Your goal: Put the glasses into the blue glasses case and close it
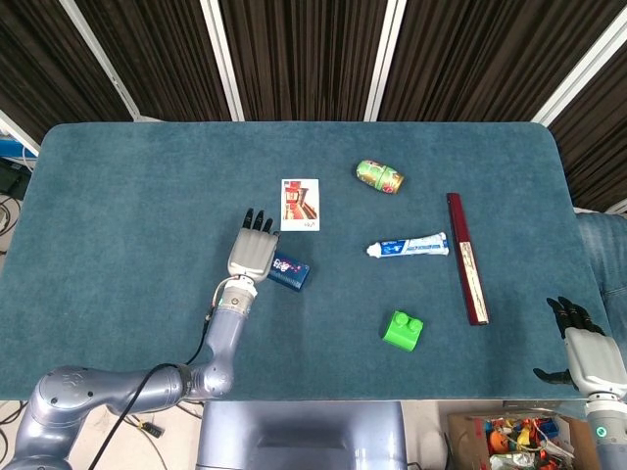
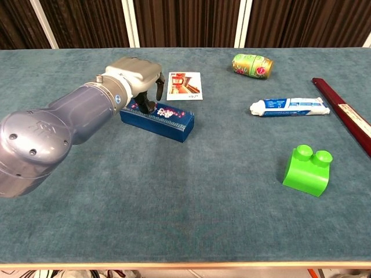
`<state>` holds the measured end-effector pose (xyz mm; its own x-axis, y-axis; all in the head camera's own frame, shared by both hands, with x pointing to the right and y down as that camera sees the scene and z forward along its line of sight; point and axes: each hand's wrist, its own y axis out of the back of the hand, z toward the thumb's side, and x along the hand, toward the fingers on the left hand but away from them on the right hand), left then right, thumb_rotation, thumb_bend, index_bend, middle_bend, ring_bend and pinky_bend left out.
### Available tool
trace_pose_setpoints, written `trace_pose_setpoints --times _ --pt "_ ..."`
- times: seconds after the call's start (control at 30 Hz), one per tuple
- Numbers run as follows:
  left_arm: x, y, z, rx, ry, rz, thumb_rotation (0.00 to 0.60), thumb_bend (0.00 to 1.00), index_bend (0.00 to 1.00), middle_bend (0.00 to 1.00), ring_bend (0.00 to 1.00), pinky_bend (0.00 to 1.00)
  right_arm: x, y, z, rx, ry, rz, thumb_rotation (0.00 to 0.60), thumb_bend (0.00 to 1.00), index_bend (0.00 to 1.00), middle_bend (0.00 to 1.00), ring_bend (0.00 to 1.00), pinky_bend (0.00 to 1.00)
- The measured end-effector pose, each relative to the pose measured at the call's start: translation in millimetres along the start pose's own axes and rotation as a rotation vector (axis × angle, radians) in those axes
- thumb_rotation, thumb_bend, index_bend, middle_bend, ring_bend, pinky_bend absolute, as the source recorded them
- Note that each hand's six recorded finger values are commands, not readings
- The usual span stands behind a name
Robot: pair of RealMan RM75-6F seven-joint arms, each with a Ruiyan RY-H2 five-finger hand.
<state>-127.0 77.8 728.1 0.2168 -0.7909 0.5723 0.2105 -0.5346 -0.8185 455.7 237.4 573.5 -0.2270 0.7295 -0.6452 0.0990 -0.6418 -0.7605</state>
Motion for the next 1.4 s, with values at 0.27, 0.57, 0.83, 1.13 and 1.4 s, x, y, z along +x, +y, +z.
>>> trace_pose_setpoints --times 0.27,0.57,0.83,1.13,1.4 --pt "0 0 -1 0.002 0.010 0.000 0.600 0.45 0.03 0.10 0.01 0.02 0 -1 0 -0.001 -0.001 0.007 0.600 0.10 0.00 0.00 0.03 0.23" --pt "0 3 -6 -0.003 0.013 0.001 0.600 0.36 0.00 0.06 0.00 0.01 0 0 0 0.001 -0.002 0.006 0.600 0.10 0.00 0.00 0.03 0.23" --pt "-16 22 -22 -0.003 -0.017 0.070 0.600 0.35 0.00 0.03 0.00 0.00 0 2 0 0.002 0.002 -0.005 0.600 0.10 0.00 0.00 0.03 0.23" --pt "-69 40 -80 -0.033 0.024 0.119 0.600 0.35 0.00 0.01 0.00 0.00 1 7 6 0.003 0.040 -0.049 0.600 0.10 0.00 0.00 0.03 0.23" --pt "-138 37 -144 -0.030 0.083 0.090 0.600 0.34 0.00 0.01 0.00 0.00 2 16 14 -0.033 0.100 -0.138 0.600 0.10 0.00 0.00 0.03 0.23"
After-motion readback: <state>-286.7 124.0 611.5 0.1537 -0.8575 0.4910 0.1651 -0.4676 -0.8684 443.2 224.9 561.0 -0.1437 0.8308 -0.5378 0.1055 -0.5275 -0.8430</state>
